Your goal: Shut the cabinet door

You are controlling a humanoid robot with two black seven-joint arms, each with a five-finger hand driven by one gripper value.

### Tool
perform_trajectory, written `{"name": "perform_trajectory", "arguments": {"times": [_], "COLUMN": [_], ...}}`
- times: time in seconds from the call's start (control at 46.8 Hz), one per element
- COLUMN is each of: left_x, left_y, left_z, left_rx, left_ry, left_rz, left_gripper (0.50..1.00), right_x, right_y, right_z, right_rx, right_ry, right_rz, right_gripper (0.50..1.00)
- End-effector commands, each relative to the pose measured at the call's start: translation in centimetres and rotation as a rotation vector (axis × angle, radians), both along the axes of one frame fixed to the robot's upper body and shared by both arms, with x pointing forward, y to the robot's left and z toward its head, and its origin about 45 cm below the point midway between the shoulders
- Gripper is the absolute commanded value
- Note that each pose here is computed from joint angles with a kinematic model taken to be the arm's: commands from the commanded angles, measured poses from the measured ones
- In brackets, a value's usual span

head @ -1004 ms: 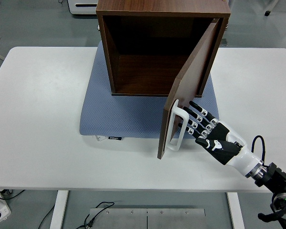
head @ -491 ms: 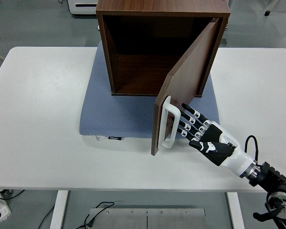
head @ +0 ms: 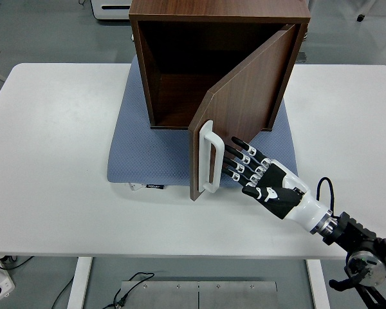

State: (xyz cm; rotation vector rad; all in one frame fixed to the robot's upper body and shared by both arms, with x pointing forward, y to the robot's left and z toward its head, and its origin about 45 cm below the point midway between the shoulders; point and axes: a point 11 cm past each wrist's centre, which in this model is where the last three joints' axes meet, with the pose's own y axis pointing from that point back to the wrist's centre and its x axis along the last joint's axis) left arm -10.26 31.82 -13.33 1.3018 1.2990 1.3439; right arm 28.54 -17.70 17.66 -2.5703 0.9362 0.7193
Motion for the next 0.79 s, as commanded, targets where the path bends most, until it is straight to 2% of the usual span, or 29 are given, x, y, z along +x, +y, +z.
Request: {"name": "perform_trajectory", "arguments": {"times": [0.0,0.449,0.769], "left_x": [0.0,0.0,0.0], "left_y": [0.0,0.0,0.0], "left_z": [0.0,0.0,0.0], "left_rx": [0.000,0.000,0.000], "left_ry": [0.000,0.000,0.000], "left_rz": [0.000,0.000,0.000], "left_gripper": [1.000,1.000,1.000], "right_x": [0.2,1.4,2.6], "right_y": [0.4,2.2,3.2], "right_z": [0.0,0.4,1.2], "right_rx": [0.000,0.002,0.004], "right_ry": [-0.002,-0.015,-0.037], "right_rz": [0.009,0.048,0.068], "right_gripper": [1.000,1.000,1.000]}}
